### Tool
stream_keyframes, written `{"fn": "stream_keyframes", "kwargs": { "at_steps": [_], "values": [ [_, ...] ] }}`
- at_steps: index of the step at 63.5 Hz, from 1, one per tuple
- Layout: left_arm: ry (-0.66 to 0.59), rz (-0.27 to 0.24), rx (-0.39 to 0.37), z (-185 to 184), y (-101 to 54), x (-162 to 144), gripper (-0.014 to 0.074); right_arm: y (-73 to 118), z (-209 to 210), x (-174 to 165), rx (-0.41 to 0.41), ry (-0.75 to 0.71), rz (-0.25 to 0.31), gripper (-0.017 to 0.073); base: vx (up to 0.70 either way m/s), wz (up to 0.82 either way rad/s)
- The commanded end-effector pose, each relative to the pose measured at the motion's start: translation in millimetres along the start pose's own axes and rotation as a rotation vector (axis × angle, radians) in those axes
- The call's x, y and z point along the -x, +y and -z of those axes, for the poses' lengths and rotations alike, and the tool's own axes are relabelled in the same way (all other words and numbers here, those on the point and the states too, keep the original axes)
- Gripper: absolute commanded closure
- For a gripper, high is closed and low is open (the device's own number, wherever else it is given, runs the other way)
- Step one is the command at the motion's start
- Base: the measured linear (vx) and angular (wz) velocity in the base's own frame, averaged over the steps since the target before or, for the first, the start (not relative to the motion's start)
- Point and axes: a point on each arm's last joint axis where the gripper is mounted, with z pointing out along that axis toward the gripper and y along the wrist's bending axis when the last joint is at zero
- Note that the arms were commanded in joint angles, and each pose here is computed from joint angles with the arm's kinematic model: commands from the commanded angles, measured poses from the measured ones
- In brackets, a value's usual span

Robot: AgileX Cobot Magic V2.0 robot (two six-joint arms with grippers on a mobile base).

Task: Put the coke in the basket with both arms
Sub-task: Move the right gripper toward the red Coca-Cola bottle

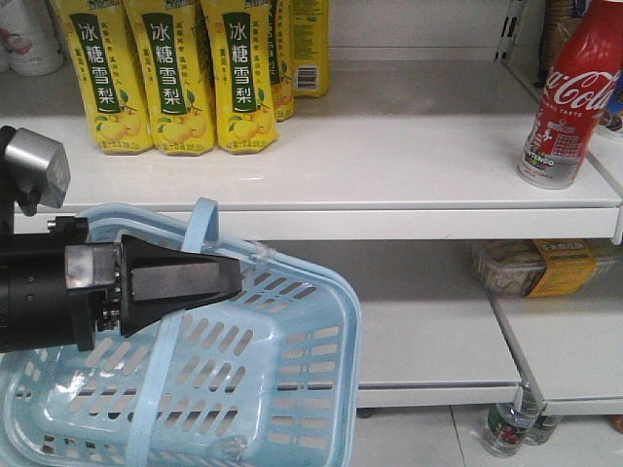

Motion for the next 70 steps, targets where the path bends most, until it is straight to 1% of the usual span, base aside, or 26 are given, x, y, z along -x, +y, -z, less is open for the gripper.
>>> {"fn": "stream_keyframes", "kwargs": {
  "at_steps": [1, 2, 4, 7, 8, 10, 11, 13, 14, 18, 19, 22, 23, 26, 31, 37, 38, 39, 40, 46, 49, 53, 62, 65, 68, 70],
  "values": [
    [-0.049, 0.005, -0.081, 4, -16.6, 5, 0.06, 13.4, 1, 7, 0.067, -0.05, 0.002, 0.0564, 0.0, 0.0],
    [-0.049, 0.005, -0.081, 4, -16.6, 5, 0.06, 17.0, 1, 7, 0.076, -0.043, 0.019, 0.0564, 0.0, 0.0],
    [-0.049, 0.005, -0.081, 4, -16.6, 5, 0.06, 28.3, 1, 8, 0.104, -0.023, 0.075, 0.0564, 0.0, 0.0],
    [-0.049, 0.005, -0.081, 4, -16.6, 5, 0.06, 45.3, 2, 9, 0.145, 0.003, 0.178, 0.0564, 0.0, 0.0],
    [-0.049, 0.005, -0.081, 4, -16.6, 5, 0.06, 54.5, 2, 10, 0.162, 0.017, 0.235, 0.0564, 0.0, 0.0],
    [-0.049, 0.005, -0.081, 4, -16.6, 5, 0.06, 67.2, 3, 11, 0.181, 0.036, 0.317, 0.0564, 0.0, 0.0],
    [-0.049, 0.005, -0.081, 4, -16.6, 5, 0.06, 73.7, 3, 12, 0.191, 0.044, 0.379, 0.0564, 0.0, 0.0],
    [-0.049, 0.005, -0.081, 4, -16.6, 5, 0.06, 89.1, 4, 14, 0.199, 0.067, 0.465, 0.0564, 0.0, 0.0],
    [-0.049, 0.005, -0.081, 4, -16.6, 5, 0.06, 97.8, 4, 16, 0.198, 0.081, 0.519, 0.0564, 0.0, 0.0],
    [-0.049, 0.005, -0.081, 4, -16.6, 5, 0.06, 118.1, 2, 21, 0.172, 0.114, 0.656, 0.0564, 0.0, 0.0],
    [-0.049, 0.005, -0.081, 4, -16.6, 5, 0.06, 124.9, 0, 23, 0.159, 0.123, 0.703, 0.0564, 0.0, 0.0],
    [-0.049, 0.005, -0.081, 4, -16.6, 5, 0.06, 140.2, -2, 28, 0.135, 0.135, 0.788, 0.0564, 0.0, 0.0],
    [-0.049, 0.005, -0.081, 4, -16.6, 5, 0.06, 142.6, -4, 28, 0.112, 0.155, 0.811, 0.0564, 0.0, 0.0],
    [-0.049, 0.005, -0.081, 4, -16.6, 5, 0.06, 157.0, -9, 32, 0.085, 0.178, 0.86, 0.0561, 0.0, 0.0],
    [-0.049, 0.005, -0.081, 4, -16.6, 5, 0.06, 170.9, -22, 34, 0.053, 0.227, 0.964, 0.0559, 0.0, 0.0],
    [-0.049, 0.005, -0.081, 4, -16.6, 5, 0.06, 187.0, -38, 35, 0.068, 0.26, 1.119, 0.054, 0.0, 0.0],
    [-0.049, 0.005, -0.081, 4, -16.6, 5, 0.06, 188.8, -40, 34, 0.074, 0.265, 1.163, 0.0534, 0.0, 0.0],
    [-0.049, 0.005, -0.081, 4, -16.6, 5, 0.06, 191.3, -44, 34, 0.077, 0.274, 1.183, 0.0525, 0.0, 0.0],
    [-0.049, 0.005, -0.081, 4, -16.6, 5, 0.06, 192.7, -47, 34, 0.083, 0.279, 1.218, 0.0518, 0.0, 0.0],
    [-0.049, 0.005, -0.081, 4, -16.6, 5, 0.06, 200.5, -67, 32, 0.118, 0.262, 1.346, 0.0486, 0.0, 0.0],
    [-0.049, 0.005, -0.081, 4, -16.6, 5, 0.06, 203.1, -72, 32, 0.131, 0.239, 1.355, 0.0483, 0.0, 0.0],
    [-0.049, 0.005, -0.081, 4, -16.6, 5, 0.06, 206.9, -77, 33, 0.154, 0.198, 1.314, 0.0483, 0.0, 0.0],
    [-0.049, 0.005, -0.081, 4, -16.6, 5, 0.06, 204.4, -89, 30, 0.147, 0.198, 1.303, 0.0473, 0.0, 0.0],
    [-0.049, 0.005, -0.081, 4, -16.6, 5, 0.06, 203.5, -92, 29, 0.145, 0.206, 1.279, 0.0454, 0.0, 0.0],
    [-0.049, 0.005, -0.081, 4, -16.6, 5, 0.06, 202.7, -94, 28, 0.144, 0.217, 1.245, 0.0412, 0.0, 0.0],
    [-0.049, 0.005, -0.081, 4, -16.6, 5, 0.06, 202.0, -96, 27, 0.142, 0.222, 1.238, 0.0384, 0.0, 0.0]
  ]
}}
